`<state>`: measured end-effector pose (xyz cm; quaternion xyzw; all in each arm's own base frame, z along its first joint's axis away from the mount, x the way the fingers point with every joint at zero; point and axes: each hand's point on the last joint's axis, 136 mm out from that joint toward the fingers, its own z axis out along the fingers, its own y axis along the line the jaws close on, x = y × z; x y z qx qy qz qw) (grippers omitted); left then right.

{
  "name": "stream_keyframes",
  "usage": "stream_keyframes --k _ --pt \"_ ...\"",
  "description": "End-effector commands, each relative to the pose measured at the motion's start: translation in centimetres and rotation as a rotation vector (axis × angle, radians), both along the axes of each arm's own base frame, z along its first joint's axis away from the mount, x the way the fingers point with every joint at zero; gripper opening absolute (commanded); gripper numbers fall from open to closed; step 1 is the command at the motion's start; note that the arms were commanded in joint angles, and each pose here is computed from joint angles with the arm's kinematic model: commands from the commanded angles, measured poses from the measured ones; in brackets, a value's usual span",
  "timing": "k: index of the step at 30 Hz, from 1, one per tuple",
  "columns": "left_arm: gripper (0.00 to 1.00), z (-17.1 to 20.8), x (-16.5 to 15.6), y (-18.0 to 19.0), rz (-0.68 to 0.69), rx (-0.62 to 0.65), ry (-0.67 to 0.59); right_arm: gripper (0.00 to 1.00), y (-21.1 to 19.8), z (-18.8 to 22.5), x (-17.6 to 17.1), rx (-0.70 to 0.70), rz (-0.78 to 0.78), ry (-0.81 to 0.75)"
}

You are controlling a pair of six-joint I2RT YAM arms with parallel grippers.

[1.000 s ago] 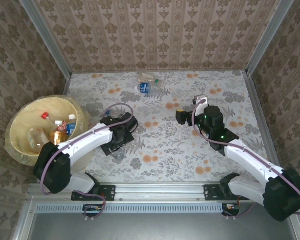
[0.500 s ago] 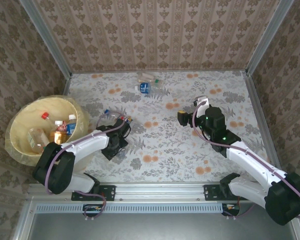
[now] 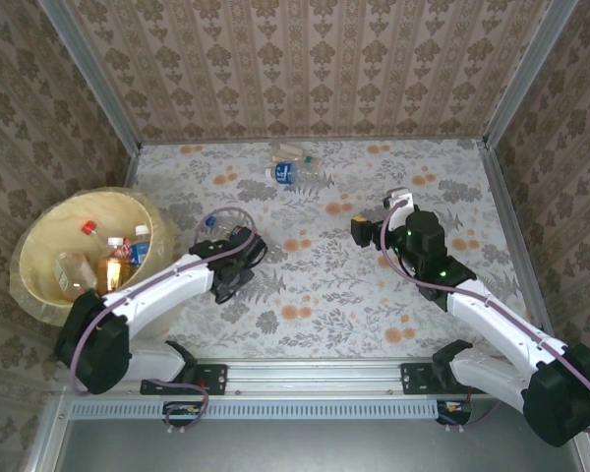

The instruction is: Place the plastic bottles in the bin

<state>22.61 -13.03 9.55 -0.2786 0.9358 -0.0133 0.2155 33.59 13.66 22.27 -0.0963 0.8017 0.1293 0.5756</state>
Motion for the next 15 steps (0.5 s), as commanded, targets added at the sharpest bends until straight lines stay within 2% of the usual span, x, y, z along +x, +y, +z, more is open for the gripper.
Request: stream_keyframes --k 1,9,15 --pt "0.52 4.7 1.4 0.9 -0.106 0.154 -0.125 1.00 0.1 0.5 0.1 0.012 -0.008 -0.004" --pt "0.53 12.6 5.4 -3.5 -0.430 0.213 -0.301 1.00 0.4 1.3 0.2 0.068 -0.007 -0.013" --pt "0.52 20.7 7.0 -4.5 -0.562 0.261 -0.484 1.00 0.8 2.4 0.9 0.125 -0.014 -0.029"
